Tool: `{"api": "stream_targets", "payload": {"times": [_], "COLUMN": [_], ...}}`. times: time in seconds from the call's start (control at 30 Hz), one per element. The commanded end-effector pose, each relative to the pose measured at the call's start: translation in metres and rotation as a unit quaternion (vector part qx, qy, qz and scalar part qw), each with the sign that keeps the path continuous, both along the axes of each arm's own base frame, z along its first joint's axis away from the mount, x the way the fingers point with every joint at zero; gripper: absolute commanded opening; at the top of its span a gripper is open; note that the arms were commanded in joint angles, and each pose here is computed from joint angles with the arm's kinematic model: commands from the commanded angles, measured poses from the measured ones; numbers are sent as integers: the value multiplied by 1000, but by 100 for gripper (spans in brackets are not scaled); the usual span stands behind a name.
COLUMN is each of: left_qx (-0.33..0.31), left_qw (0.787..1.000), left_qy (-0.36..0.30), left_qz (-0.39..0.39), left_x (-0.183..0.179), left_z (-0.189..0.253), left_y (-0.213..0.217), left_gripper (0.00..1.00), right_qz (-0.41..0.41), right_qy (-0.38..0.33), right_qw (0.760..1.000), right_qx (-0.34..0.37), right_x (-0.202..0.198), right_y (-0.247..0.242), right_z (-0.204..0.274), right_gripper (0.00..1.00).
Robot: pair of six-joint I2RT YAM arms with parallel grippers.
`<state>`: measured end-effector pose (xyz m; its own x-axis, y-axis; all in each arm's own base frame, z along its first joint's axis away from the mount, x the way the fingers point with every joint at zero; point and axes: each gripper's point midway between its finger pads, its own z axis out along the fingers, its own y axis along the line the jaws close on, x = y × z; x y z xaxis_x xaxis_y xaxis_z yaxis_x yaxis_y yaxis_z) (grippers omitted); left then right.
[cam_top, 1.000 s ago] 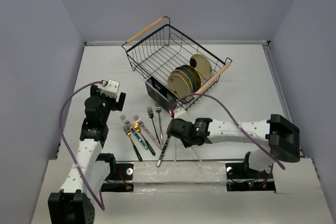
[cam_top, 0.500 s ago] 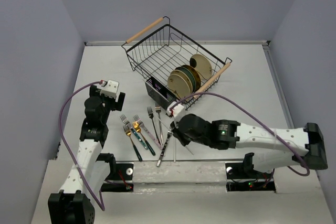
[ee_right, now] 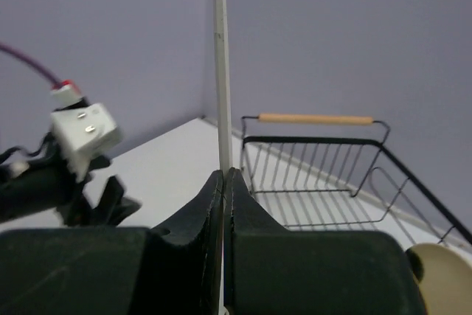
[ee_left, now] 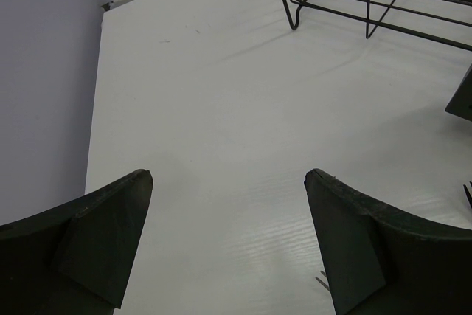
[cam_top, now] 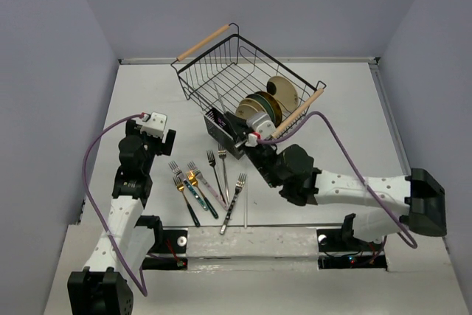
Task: Sort the eating utensils into containers
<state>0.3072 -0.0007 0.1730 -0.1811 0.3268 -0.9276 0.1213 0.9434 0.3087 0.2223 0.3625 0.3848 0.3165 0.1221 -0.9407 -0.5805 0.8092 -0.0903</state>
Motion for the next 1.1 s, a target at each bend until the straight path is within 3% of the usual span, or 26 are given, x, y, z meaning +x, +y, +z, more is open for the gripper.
{"api": "stream_targets", "payload": {"times": [0.0, 0.27, 0.37, 0.6, 1.07], "left_qx": [6, 6, 6, 8, 9], "left_qw": [1000, 1000, 1000, 1000, 1000], "left_qy": [-18, -18, -17, -19, -24], "left_qz": [8, 5, 4, 6, 7], "left_x": [3, 3, 4, 4, 3], "left_z": [7, 7, 6, 6, 6], "left_y": [4, 4, 3, 4, 5], "left_gripper": [99, 99, 99, 99, 99], "right_qz": [-134, -137, -118, -76, -60], "right_qy": [-76, -32, -10, 6, 59], "right_qw": [984, 988, 992, 995, 996], "right_qx": [94, 63, 52, 63, -31], "right_x": [45, 87, 88, 79, 85], "right_y": [-48, -30, -19, -6, 17], "right_z": [49, -12, -32, -29, -115], "right_gripper": [0, 0, 0, 0, 0]}}
